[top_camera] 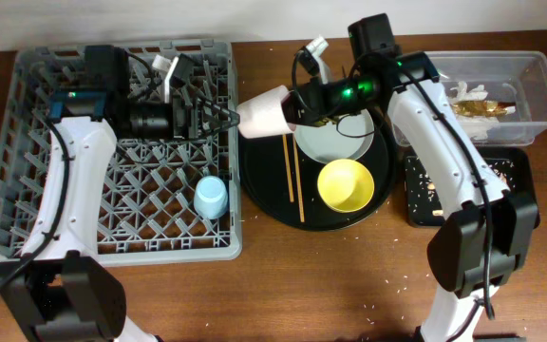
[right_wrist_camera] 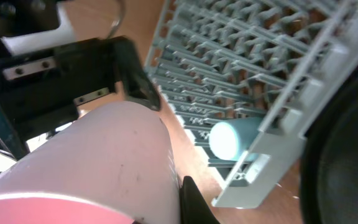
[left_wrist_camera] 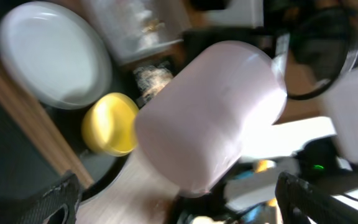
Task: Sort waste into correct bins and load items into the dishwasher rack
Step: 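Hand the pink cup from right gripper to left gripper, then place the pink cup upside down in the rack with left gripper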
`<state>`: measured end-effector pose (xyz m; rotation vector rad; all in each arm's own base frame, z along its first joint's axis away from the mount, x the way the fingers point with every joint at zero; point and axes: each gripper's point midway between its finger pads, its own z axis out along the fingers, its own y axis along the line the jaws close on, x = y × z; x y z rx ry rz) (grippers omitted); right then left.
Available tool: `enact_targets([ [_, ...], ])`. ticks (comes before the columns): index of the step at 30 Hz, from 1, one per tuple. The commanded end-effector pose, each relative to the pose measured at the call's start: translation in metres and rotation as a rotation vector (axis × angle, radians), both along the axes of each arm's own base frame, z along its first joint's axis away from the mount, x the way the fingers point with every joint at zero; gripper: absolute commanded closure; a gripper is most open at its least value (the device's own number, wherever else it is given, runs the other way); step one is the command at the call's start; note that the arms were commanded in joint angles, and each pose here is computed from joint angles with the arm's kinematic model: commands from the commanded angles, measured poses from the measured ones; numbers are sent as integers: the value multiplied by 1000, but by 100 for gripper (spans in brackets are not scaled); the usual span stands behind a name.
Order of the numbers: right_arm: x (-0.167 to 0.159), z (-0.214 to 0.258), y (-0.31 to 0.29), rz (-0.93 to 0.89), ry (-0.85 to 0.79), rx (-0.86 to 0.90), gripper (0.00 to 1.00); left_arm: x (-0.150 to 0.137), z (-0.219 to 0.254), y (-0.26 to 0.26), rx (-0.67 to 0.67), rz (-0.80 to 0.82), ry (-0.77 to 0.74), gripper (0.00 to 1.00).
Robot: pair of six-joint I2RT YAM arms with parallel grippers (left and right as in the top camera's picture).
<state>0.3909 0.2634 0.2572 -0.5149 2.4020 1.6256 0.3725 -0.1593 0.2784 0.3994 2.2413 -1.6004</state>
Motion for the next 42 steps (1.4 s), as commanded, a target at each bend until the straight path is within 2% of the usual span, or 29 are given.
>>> enact_targets([
  [1,-13,10,21,78,-36,61,96,-16,27,-7,-269,-101,-22,1],
  [2,-14,11,28,85,-47,62,96,-18,29,-7,-303,-114,-25,2],
  [8,-1,16,65,24,-92,35,96,-20,28,-12,-303,-127,-17,11],
  [9,1,15,69,16,-96,30,96,-21,28,-13,-303,-129,-16,20],
  [16,3,6,72,-12,-104,-16,96,-21,28,-13,-303,-128,-14,40],
  [18,3,5,72,-12,-97,-20,91,-21,28,-12,-303,-128,-15,43],
  [19,2,4,71,-12,-91,-23,85,-21,28,-12,-303,-127,-15,44],
  [22,2,-4,67,-31,-72,-65,49,-18,28,-6,-303,-111,-19,49],
  [23,3,-8,65,-45,-67,-84,42,-17,28,-4,-303,-103,-20,50],
  [26,14,-11,50,-86,-59,-101,38,-9,28,12,-298,-59,-33,51],
  [28,22,-16,32,-127,-26,-122,37,0,21,32,-248,10,-44,52],
  [32,35,-39,-12,-232,31,-244,35,14,-2,65,17,170,-74,52],
  [37,35,-71,-58,-321,77,-460,35,24,-21,97,558,395,-136,51],
  [39,32,-78,-64,-335,88,-509,35,24,-35,99,729,419,-144,51],
  [40,31,-81,-68,-342,97,-537,35,23,-49,97,874,417,-145,51],
  [42,29,-85,-73,-350,106,-567,35,24,-64,90,994,395,-153,51],
])
